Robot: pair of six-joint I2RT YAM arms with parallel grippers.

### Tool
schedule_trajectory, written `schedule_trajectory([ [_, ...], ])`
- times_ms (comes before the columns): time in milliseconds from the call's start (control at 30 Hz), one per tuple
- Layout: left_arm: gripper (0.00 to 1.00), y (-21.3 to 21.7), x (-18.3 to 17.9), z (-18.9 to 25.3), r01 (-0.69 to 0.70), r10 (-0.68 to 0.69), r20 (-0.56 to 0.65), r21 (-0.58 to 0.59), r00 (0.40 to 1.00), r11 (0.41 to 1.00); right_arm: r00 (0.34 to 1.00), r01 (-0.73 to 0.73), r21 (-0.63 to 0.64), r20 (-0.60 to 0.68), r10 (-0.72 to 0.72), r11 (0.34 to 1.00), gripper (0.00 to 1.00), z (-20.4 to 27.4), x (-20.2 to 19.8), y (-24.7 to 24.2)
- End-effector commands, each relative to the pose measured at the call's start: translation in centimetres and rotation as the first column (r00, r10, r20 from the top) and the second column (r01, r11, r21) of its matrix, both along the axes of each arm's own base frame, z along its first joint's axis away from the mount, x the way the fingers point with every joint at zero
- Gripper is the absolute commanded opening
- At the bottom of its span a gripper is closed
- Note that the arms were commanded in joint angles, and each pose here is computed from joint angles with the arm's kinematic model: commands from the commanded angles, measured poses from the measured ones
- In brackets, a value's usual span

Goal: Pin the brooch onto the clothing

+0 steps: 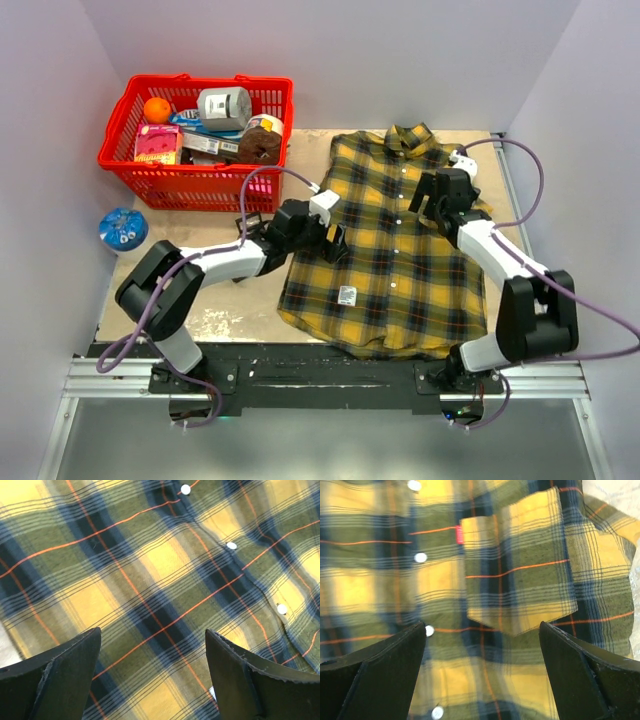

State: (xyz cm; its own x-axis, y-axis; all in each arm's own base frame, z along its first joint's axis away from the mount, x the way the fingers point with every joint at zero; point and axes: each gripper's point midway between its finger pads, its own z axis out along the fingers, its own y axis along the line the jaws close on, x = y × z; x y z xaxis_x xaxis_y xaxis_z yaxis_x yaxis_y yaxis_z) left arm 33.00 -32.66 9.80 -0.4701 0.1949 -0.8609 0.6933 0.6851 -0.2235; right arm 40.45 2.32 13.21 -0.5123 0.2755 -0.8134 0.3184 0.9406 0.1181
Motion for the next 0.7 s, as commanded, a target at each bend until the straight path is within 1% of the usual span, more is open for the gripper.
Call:
schedule_trajectory([
  [0, 0.88, -0.7, 1.1, 0.1, -0.012, 0.013, 0.045, -0.019, 0.999, 1.000, 0.999, 0.050, 0.003, -0.002, -0.050, 0.999, 0.97, -0.1, 2.0, -1.7],
  [33, 0.88, -0.3, 0.9, -1.1, -0.021, 0.021, 0.029, 0.000, 0.999, 1.000, 0.999, 0.053, 0.008, -0.005, -0.052, 0.999, 0.97, -0.3, 2.4, -1.9],
  [67, 0.88, -0.1, 0.7, -1.7, -0.025, 0.025, 0.022, 0.004, 0.999, 1.000, 0.998, 0.049, 0.018, -0.039, -0.048, 0.999, 0.97, -1.7, 2.5, -2.0],
  [167, 0.88, 0.5, -0.2, -3.2, -0.030, 0.030, -0.002, 0.002, 1.000, 1.000, 0.996, 0.023, 0.082, -0.083, -0.016, 0.996, 0.97, -3.8, 3.1, -2.2],
  [233, 0.88, 1.0, -1.1, -4.5, -0.034, 0.034, -0.031, 0.012, 0.999, 0.999, 0.994, 0.033, 0.106, -0.104, -0.022, 0.994, 0.97, -4.6, 3.2, -2.7],
  [300, 0.88, 1.8, -2.3, -5.8, -0.043, 0.045, -0.064, 0.028, 0.997, 0.999, 0.989, 0.065, 0.097, -0.142, -0.051, 0.993, 0.97, -6.0, 3.2, -3.8],
  [367, 0.88, 2.1, -2.8, -6.2, -0.053, 0.054, -0.065, 0.021, 0.996, 0.998, 0.984, 0.072, 0.080, -0.171, -0.058, 0.994, 0.97, -6.9, 3.0, -4.0],
  [400, 0.88, 2.7, -3.8, -7.0, -0.056, 0.058, -0.085, 0.031, 0.995, 0.998, 0.980, 0.077, 0.071, -0.189, -0.062, 0.995, 0.97, -7.6, 3.0, -4.2],
  [467, 0.88, 3.2, -4.4, -7.7, -0.071, 0.074, -0.095, 0.037, 0.993, 0.997, 0.972, 0.110, 0.062, -0.218, -0.094, 0.992, 0.97, -8.6, 2.7, -5.5],
  [500, 0.88, 3.6, -5.4, -8.5, -0.076, 0.080, -0.121, 0.044, 0.989, 0.996, 0.966, 0.115, 0.052, -0.237, -0.100, 0.992, 0.97, -9.4, 2.5, -5.7],
  [667, 0.88, 4.0, -8.2, -9.9, -0.087, 0.093, -0.169, 0.042, 0.981, 0.995, 0.951, 0.154, 0.004, -0.270, -0.147, 0.988, 0.98, -10.5, 2.0, -6.7],
])
